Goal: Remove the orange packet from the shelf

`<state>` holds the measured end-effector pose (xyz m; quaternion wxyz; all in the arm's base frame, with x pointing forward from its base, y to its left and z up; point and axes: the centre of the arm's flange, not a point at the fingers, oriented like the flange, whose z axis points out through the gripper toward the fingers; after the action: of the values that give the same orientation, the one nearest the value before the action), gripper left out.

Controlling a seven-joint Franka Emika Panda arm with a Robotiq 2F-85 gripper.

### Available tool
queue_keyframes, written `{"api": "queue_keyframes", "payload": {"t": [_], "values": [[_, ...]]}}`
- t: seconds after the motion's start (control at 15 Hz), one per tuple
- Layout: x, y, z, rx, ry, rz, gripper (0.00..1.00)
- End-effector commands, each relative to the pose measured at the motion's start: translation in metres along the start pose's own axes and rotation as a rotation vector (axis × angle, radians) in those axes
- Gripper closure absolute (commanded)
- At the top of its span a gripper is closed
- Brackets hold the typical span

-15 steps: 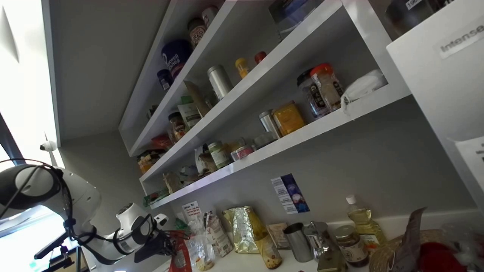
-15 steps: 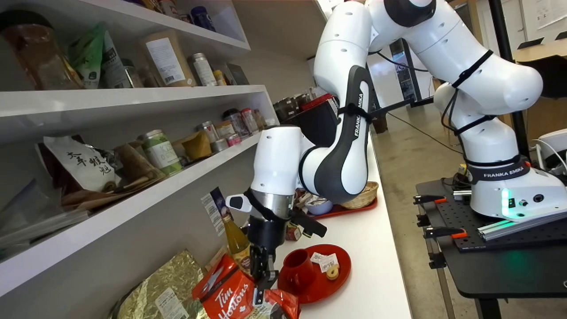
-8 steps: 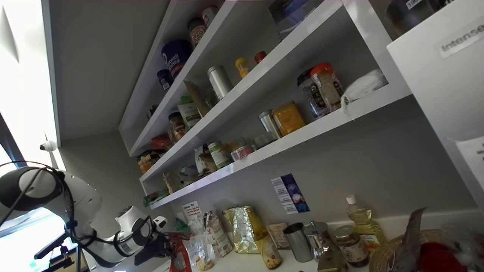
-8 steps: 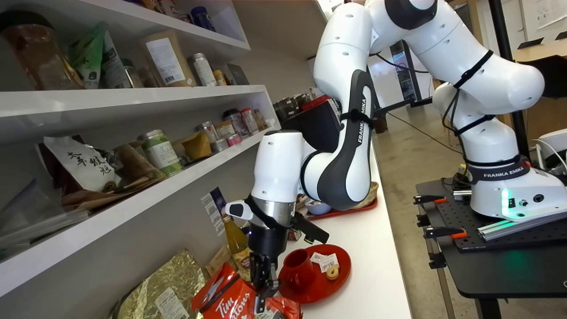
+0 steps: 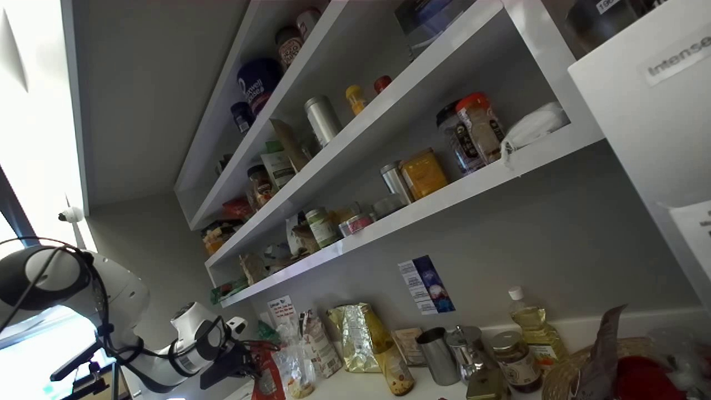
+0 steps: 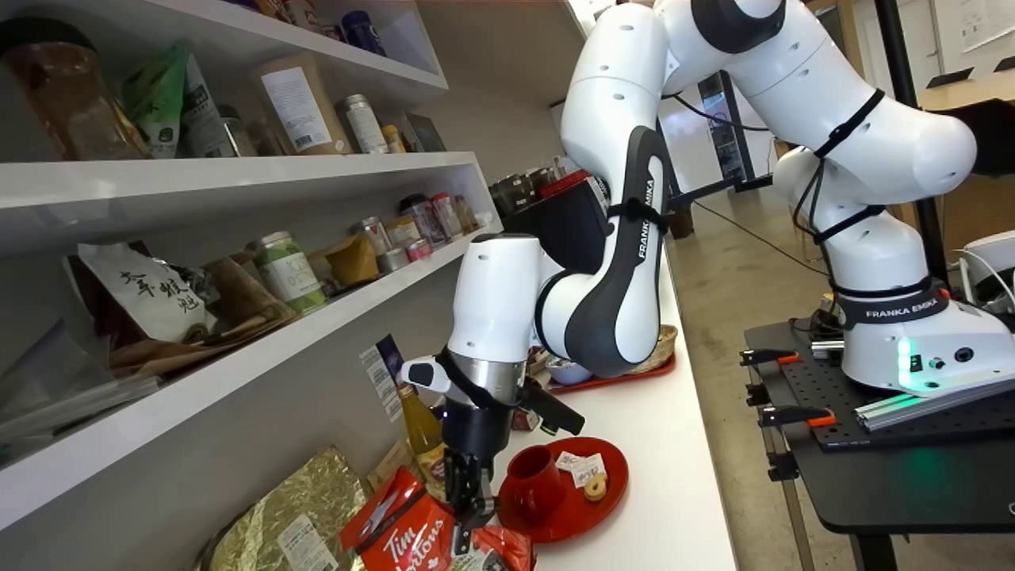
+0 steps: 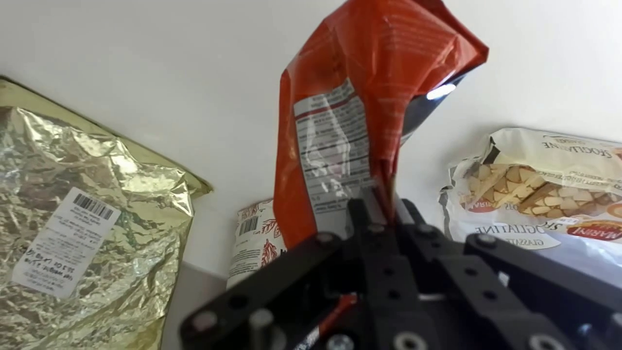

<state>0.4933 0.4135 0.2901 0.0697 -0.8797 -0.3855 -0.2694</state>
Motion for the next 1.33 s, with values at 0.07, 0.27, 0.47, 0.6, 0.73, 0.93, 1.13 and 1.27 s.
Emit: {"api": "queue_keyframes", "payload": {"t": [0.07, 0.27, 0.47, 0.6, 0.73, 0.93, 1.13, 1.27], "values": [[0.0067, -0.0028, 0.0005, -0.015, 0.043, -0.025, 0.99], [0.0073, -0.0024, -0.0008, -0.019, 0.057, -0.03, 0.99], [0.0082, -0.0026, -0.0009, -0.023, 0.07, -0.035, 0.99], [0.0081, -0.0034, -0.0003, -0.023, 0.062, -0.041, 0.99], [0.0086, -0.0041, 0.0, -0.023, 0.048, -0.042, 0.99], [0.0099, -0.0047, -0.0001, -0.019, 0.047, -0.042, 0.99], [0.0103, -0.0041, 0.0001, -0.021, 0.047, -0.047, 0.99], [0.0103, -0.0038, 0.0002, -0.023, 0.048, -0.047, 0.99]]}}
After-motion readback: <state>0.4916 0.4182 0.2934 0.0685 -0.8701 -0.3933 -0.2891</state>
